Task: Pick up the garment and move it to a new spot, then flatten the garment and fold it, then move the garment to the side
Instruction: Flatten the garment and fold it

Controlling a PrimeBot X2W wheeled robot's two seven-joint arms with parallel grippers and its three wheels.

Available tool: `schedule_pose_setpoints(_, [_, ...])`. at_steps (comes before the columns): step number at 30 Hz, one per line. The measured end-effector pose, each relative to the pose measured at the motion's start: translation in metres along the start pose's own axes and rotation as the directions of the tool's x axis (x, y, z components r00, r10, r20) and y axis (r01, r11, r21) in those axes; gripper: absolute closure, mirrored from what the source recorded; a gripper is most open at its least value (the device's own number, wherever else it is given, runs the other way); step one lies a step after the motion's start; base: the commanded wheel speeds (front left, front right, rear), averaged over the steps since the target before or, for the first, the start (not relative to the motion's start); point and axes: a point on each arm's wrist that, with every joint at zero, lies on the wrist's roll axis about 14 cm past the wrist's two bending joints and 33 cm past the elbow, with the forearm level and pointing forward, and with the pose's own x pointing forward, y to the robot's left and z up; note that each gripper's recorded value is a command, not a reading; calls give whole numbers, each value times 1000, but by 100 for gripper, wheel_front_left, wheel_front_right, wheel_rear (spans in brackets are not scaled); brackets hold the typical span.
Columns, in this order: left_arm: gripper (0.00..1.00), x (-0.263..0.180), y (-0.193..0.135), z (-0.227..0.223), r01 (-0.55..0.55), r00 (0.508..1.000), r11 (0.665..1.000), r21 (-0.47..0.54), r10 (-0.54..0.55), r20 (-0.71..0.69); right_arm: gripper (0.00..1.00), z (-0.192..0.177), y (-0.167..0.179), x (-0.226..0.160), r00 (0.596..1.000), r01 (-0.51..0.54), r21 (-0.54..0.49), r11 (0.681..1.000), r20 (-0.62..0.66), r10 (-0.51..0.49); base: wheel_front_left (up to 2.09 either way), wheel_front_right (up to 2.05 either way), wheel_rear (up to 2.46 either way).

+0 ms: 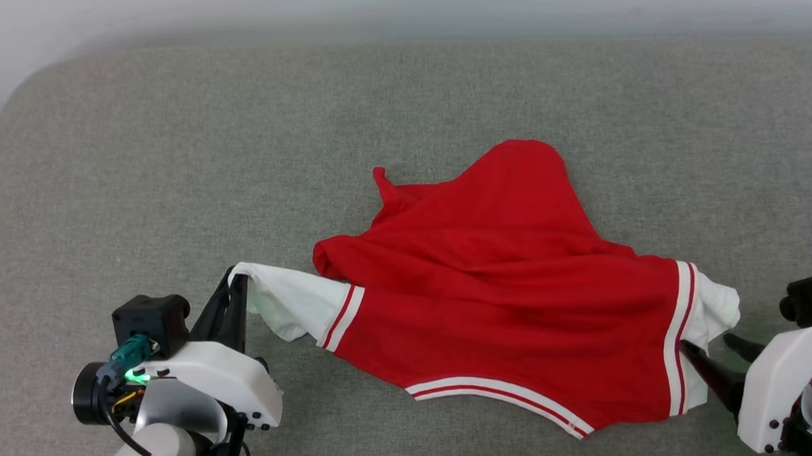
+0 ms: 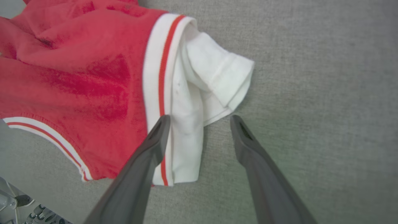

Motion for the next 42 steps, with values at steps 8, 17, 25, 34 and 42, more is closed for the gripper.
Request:
schedule_pose_setpoints(8, [100, 14, 3, -15, -14, 1000, 1000, -28, 13, -23, 47, -48, 1, 29, 971, -40, -28, 999, -236, 32, 0, 0, 0])
schedule_pose_setpoints(17, [100, 10, 6, -10, -21, 1000, 999, -41, 21, 2, 100, -38, 12, 29, 977, -83, -24, 996, -199, 76, 0, 0, 0])
schedule_pose_setpoints(25, [100, -2, 10, 24, -16, 995, 1000, -25, 18, 96, 100, 29, 10, -3, 996, -49, -89, 995, 68, 55, 0, 0, 0])
schedule_pose_setpoints(34, [100, 9, -3, 100, 65, 966, 997, 28, -70, 249, 100, 113, 8, -53, 938, 40, -158, 987, 346, 17, 0, 0, 0])
schedule_pose_setpoints(42, [100, 49, -29, 159, 155, 942, 984, 89, -174, 286, 100, 201, 15, -72, 851, 111, -202, 973, 525, 12, 0, 0, 0])
